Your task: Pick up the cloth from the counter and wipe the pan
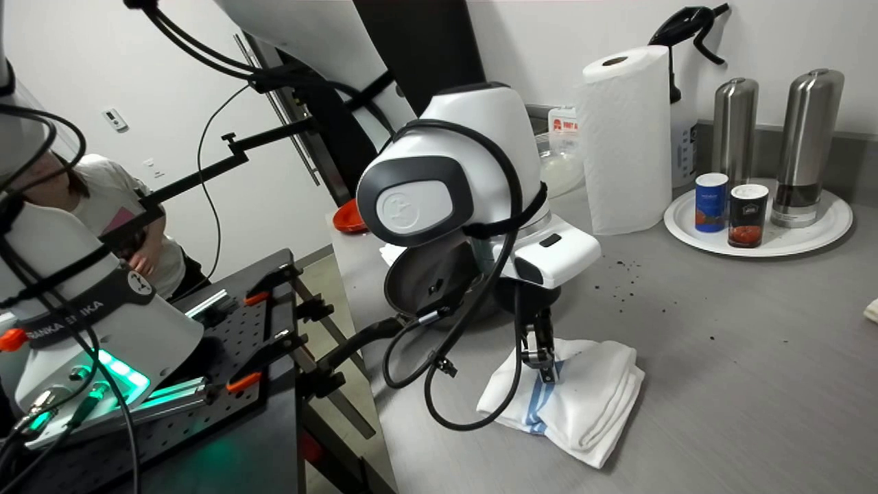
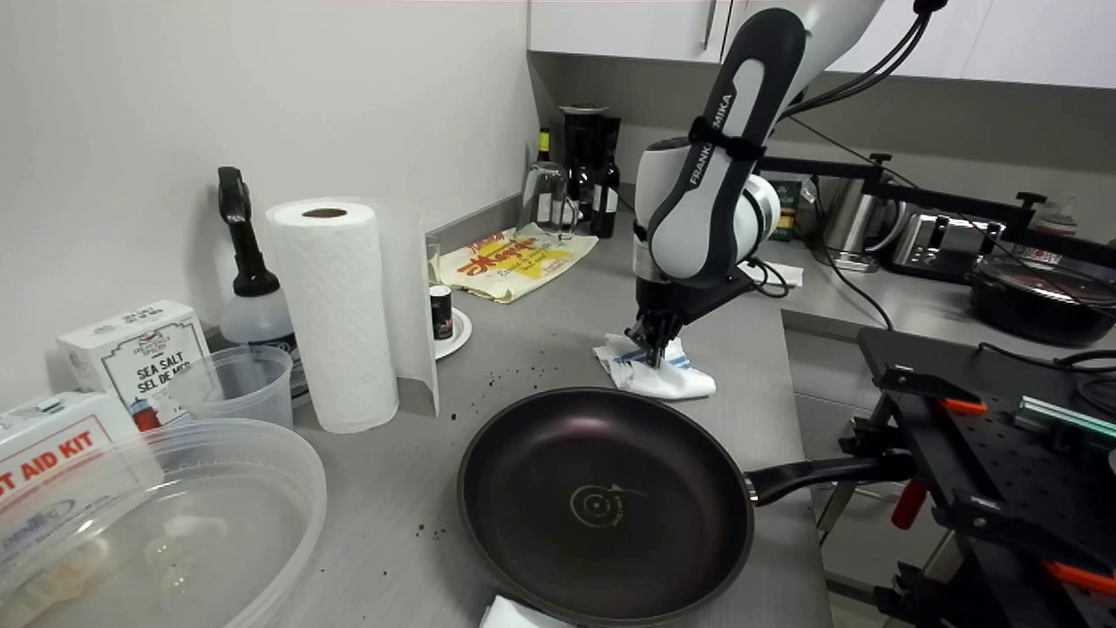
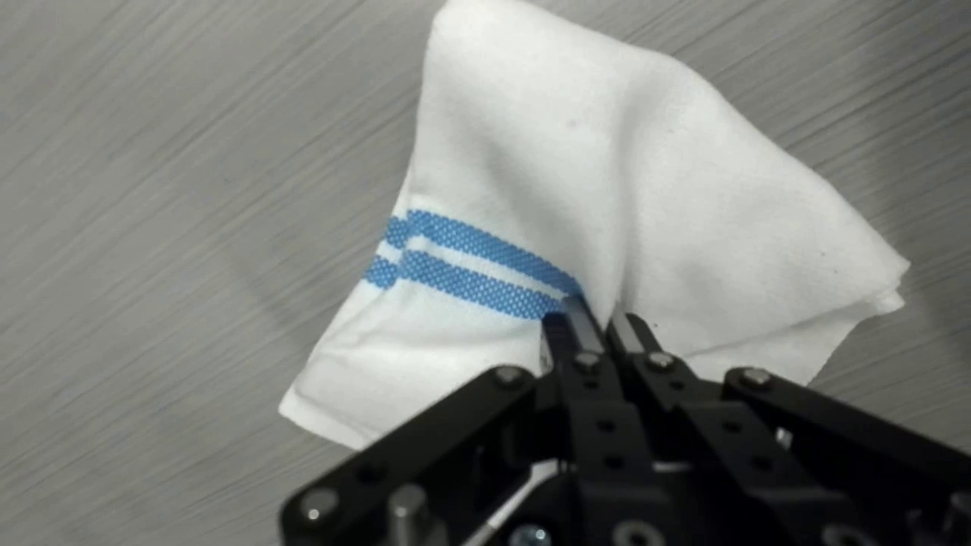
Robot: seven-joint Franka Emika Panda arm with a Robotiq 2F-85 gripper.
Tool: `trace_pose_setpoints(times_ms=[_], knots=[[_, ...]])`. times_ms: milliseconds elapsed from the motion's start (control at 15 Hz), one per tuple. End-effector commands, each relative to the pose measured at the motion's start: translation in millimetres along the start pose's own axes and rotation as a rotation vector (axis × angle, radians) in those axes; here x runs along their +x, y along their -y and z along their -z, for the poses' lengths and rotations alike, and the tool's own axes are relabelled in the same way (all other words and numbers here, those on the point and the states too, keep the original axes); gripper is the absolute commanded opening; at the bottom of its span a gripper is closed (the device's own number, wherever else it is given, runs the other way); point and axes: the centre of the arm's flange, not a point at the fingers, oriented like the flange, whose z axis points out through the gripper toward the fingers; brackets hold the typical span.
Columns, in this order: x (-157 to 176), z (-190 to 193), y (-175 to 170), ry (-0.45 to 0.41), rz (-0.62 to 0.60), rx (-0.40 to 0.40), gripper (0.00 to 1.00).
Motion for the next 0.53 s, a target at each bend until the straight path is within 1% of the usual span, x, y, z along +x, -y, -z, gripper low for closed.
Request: trace_pose_setpoints(times_ms=[0,267,467], knots=[[-9.0,25.5,-25.4,-0.012,-0.044,0.011,0.01],[4.6,69.8,-53.1,-0.056,-0.086,0.001,0.01],[13.4,108.5,-63.6,-0.11,-0.111,0.006,0.01]])
